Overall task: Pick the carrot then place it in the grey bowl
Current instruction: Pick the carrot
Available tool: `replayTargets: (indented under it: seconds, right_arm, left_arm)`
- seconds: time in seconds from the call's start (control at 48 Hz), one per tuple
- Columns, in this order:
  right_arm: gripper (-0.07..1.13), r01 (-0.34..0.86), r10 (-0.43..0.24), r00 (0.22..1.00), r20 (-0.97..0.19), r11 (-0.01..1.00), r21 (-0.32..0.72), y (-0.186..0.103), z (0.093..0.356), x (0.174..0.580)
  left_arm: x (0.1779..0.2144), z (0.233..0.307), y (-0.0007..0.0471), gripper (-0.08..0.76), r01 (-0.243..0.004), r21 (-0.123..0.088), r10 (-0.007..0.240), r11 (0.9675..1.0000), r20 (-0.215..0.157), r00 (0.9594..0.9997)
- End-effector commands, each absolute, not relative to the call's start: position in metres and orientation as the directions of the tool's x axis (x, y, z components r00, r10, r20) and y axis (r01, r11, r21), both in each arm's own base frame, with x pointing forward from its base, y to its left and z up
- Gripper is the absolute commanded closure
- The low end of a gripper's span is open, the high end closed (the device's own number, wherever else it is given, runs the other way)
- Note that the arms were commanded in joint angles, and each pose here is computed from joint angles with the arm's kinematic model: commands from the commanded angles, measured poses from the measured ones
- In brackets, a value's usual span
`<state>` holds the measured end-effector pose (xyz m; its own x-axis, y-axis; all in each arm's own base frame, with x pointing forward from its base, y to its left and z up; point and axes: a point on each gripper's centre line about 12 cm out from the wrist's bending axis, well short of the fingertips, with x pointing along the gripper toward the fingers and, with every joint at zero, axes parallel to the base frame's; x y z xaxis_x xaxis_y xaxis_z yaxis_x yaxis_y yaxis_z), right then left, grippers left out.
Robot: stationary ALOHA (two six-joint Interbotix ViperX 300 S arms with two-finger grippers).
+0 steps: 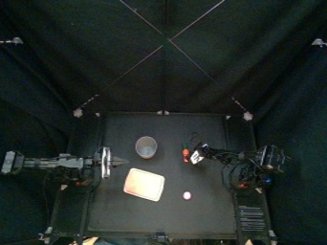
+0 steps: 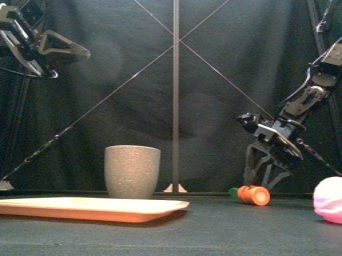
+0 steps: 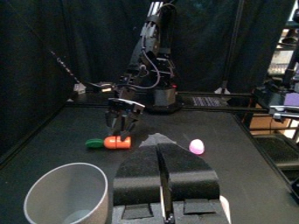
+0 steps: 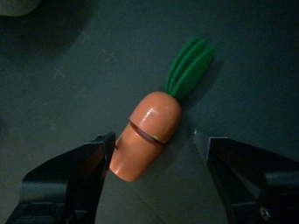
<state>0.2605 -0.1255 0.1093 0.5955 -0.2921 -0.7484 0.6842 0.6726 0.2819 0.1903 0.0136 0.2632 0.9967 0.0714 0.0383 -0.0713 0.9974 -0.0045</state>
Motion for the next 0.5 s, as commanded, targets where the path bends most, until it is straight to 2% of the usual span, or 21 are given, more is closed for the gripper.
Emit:
replayTargets:
  seconds: [0.021,0.271,0.396,0.5]
  right_arm:
    - [0.03,0.669,-0.284,0.61,-0.74,0.685,0.288,-0.124,0.111,0.273]
    - [0.07,0.66,-0.243,0.578,-0.779,0.7,0.272,-0.118,0.092,0.287]
    - [0.21,0.653,-0.23,0.572,-0.788,0.709,0.267,-0.116,0.088,0.295]
    - [0.41,0.647,-0.221,0.567,-0.793,0.716,0.263,-0.115,0.087,0.298]
  left_arm:
    - [0.1922,0.2713,0.0134,0.696,-0.07,-0.003,0.07,0.9976,0.055,0.996]
    - [0.1922,0.2713,0.0134,0.696,-0.07,-0.003,0.07,0.9976,0.055,0.996]
    - [0.1922,0.2713,0.0134,0.696,-0.07,-0.003,0.07,0.9976,0.055,0.996]
    - [0.1923,0.2707,0.0134,0.696,-0.07,-0.003,0.07,0.9976,0.051,0.9963]
